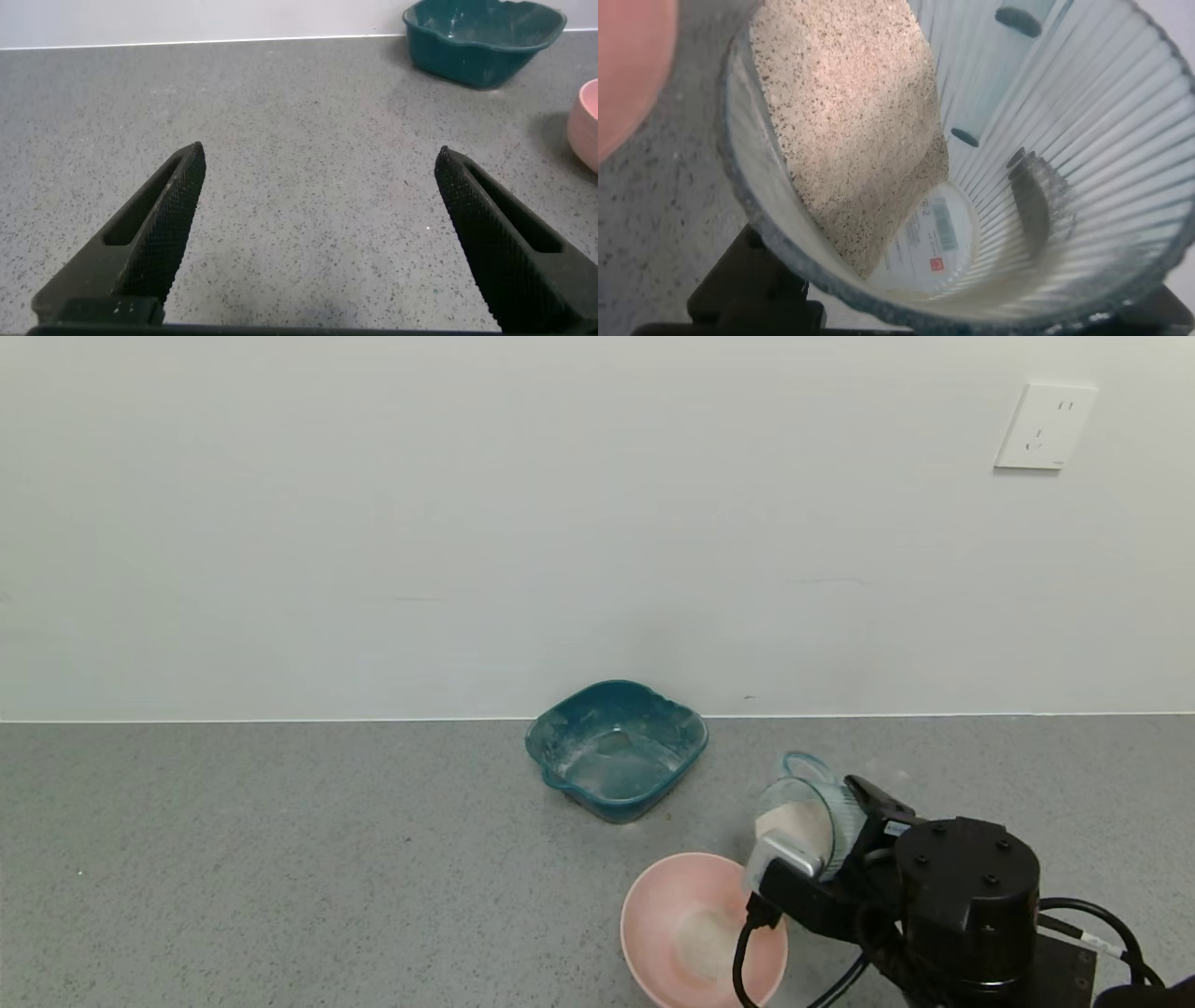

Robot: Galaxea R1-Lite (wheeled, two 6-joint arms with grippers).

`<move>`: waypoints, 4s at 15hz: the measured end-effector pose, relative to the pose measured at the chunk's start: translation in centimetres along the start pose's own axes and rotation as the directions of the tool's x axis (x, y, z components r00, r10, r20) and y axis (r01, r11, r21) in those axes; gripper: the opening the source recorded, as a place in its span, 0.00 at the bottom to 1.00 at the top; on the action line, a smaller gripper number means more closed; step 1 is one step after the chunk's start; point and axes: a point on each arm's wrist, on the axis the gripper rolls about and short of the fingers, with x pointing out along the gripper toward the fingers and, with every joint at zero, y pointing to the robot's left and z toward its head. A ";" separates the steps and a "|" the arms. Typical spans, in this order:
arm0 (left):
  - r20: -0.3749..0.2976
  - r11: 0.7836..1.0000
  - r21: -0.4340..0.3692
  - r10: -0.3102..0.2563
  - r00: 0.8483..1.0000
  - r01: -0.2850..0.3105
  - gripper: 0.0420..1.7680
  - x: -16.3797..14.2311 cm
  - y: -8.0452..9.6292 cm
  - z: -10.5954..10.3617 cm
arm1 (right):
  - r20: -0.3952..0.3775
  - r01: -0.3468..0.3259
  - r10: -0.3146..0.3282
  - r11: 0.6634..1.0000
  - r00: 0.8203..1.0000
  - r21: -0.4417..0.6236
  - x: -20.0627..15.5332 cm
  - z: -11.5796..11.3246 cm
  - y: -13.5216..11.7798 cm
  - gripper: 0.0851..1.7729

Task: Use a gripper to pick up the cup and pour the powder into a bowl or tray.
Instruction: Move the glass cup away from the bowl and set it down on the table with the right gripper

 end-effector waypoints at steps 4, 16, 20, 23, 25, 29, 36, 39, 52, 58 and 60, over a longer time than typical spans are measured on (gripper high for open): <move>0.000 1.000 0.000 0.000 1.000 0.000 1.00 0.0 0.0 0.0 | -0.012 0.048 -0.046 0.973 0.999 0.226 2.0 -1.2 -1.1 0.75; 0.000 1.000 0.000 0.000 1.000 0.000 1.00 0.0 0.0 0.0 | -0.055 0.067 -0.038 0.515 0.998 0.854 7.7 -6.1 -3.6 0.75; 0.000 1.000 0.000 -0.001 1.000 0.001 1.00 0.0 0.0 0.0 | -0.016 0.020 -0.015 0.387 1.000 0.922 9.7 -6.9 -3.5 0.75; 0.000 1.000 0.000 0.000 1.000 0.000 1.00 0.0 0.0 0.0 | -0.001 0.006 -0.017 0.343 1.000 0.939 11.6 -7.2 -3.6 0.75; 0.000 1.000 0.000 0.000 1.000 0.000 1.00 0.0 0.0 0.0 | 0.013 -0.007 -0.014 0.336 1.000 0.942 13.1 -7.2 -3.3 0.75; 0.000 1.000 0.000 0.000 1.000 0.000 1.00 0.0 0.0 0.0 | 0.049 -0.046 -0.002 0.325 0.999 0.944 15.3 -7.0 -2.5 0.75; 0.000 1.000 0.000 0.000 1.000 0.000 1.00 0.0 0.0 0.0 | 0.036 -0.038 0.014 0.334 0.999 0.942 18.3 -6.9 -1.1 0.75; 0.000 1.000 0.000 0.000 1.000 0.000 1.00 0.0 0.0 0.0 | 0.032 -0.040 0.028 0.337 0.999 0.941 18.8 -7.0 -0.2 0.75; 0.000 1.000 0.000 0.000 1.000 0.000 1.00 0.0 0.0 0.0 | 0.023 -0.042 0.060 0.348 0.998 0.937 19.4 -7.2 1.3 0.84; 0.000 1.000 0.000 0.000 1.000 0.000 1.00 0.0 0.0 0.0 | -0.004 -0.041 0.123 0.359 0.992 0.932 18.6 -7.2 0.7 0.91; 0.000 1.000 0.000 0.000 1.000 0.000 1.00 0.0 0.0 0.0 | -0.003 -0.064 0.182 0.363 0.983 0.930 17.5 -7.2 -0.3 0.92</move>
